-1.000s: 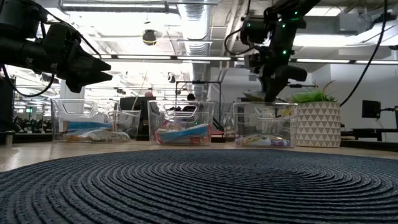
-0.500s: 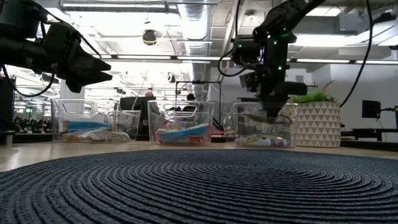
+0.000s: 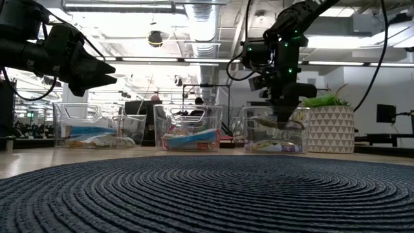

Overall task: Pick and place Granola Bars by type
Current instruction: Put the blue granola bar into the right transparent bin, then return to Home Position

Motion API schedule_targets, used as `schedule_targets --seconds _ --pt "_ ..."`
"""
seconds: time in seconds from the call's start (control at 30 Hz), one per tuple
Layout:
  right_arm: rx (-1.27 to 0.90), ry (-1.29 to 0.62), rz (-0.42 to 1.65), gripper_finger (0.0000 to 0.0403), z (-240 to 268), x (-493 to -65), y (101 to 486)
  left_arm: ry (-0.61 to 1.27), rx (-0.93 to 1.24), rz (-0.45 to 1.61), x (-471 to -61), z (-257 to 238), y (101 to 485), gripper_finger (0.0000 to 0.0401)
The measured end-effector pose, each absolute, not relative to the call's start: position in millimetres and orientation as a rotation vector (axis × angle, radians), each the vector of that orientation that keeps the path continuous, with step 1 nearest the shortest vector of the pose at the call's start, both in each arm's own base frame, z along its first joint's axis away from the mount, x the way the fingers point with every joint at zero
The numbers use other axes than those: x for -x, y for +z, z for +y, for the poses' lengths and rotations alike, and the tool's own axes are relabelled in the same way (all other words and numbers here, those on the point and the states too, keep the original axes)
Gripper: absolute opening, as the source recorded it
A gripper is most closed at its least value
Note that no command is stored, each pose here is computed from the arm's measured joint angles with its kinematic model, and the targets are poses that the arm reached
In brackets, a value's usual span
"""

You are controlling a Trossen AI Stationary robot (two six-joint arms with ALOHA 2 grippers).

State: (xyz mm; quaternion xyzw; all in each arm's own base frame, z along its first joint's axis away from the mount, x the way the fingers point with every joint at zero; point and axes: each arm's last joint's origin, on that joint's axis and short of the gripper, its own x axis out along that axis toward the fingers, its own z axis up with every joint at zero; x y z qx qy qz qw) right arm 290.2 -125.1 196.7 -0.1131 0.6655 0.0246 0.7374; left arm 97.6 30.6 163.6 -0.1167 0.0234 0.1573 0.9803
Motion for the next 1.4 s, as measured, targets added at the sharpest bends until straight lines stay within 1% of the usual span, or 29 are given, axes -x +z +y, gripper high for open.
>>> schedule_targets --seconds 0.33,0.5,0.7,0.87,1.0,1.2,1.4 --pt "0.242 0.061 1.469 0.0130 -124 -289 197 0.317 0.237 0.047 -98 31 164 0.0211" --pt "0.283 0.011 1.456 0.0152 -124 -285 209 0.317 0.237 0.047 -98 31 164 0.0211" --pt "0.266 -0.072 1.352 0.0158 -119 -272 240 0.317 0.236 0.047 -98 31 164 0.0211" --pt "0.138 -0.145 1.209 0.0154 -111 -260 266 0.317 0.235 0.047 -98 31 164 0.0211" --pt "0.033 -0.185 1.061 0.0149 -99 -247 280 0.317 0.237 0.047 -98 31 164 0.0211" --pt "-0.191 -0.232 0.883 0.0145 -78 -223 287 0.317 0.237 0.047 -98 31 164 0.0211" --pt "-0.347 -0.167 0.695 0.0150 -53 -201 277 0.317 0.237 0.047 -98 31 164 0.0211"
